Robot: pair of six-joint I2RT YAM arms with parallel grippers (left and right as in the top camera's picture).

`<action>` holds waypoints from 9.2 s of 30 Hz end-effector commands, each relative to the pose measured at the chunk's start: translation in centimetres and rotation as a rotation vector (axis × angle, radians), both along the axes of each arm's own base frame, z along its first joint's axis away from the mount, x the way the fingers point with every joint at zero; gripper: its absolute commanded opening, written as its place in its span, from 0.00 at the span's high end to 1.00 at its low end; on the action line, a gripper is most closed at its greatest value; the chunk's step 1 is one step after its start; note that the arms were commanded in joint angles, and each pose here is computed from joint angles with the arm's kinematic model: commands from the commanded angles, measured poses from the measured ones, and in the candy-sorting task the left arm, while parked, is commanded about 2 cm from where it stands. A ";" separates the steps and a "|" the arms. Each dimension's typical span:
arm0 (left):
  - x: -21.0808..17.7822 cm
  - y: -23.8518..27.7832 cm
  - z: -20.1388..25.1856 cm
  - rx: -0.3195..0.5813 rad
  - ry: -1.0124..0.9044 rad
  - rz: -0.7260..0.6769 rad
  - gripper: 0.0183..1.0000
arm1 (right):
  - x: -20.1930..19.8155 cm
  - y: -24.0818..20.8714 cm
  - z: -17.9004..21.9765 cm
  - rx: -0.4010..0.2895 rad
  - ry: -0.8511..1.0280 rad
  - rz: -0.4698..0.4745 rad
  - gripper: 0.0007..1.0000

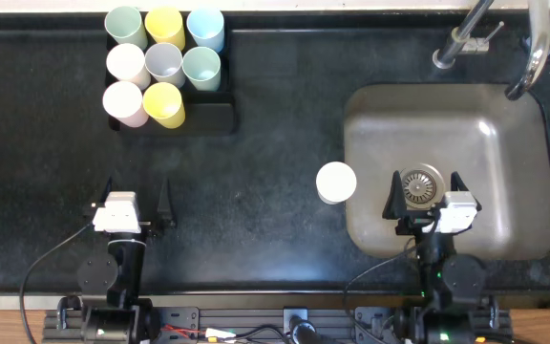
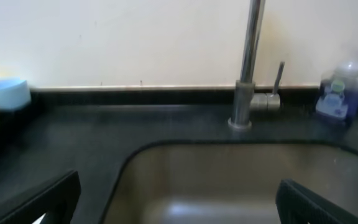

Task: Store Cups

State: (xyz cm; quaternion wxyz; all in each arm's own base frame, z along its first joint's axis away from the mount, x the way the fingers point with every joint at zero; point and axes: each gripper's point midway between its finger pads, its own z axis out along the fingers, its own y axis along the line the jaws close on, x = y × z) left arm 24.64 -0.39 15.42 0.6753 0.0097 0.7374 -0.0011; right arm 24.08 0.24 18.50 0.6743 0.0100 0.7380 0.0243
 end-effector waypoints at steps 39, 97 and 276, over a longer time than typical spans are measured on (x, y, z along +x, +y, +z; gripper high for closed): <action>0.0 -0.1 0.1 0.021 -0.005 -0.011 0.00 | 6.8 9.4 -7.1 -0.436 1.380 0.540 0.00; 0.0 -0.1 0.1 0.021 -0.005 -0.011 0.00 | 15.6 32.4 7.3 -0.456 0.865 0.679 0.96; 0.0 -0.1 0.1 0.021 -0.005 -0.011 0.00 | 0.3 -3.6 -1.0 0.261 -0.109 -0.207 0.00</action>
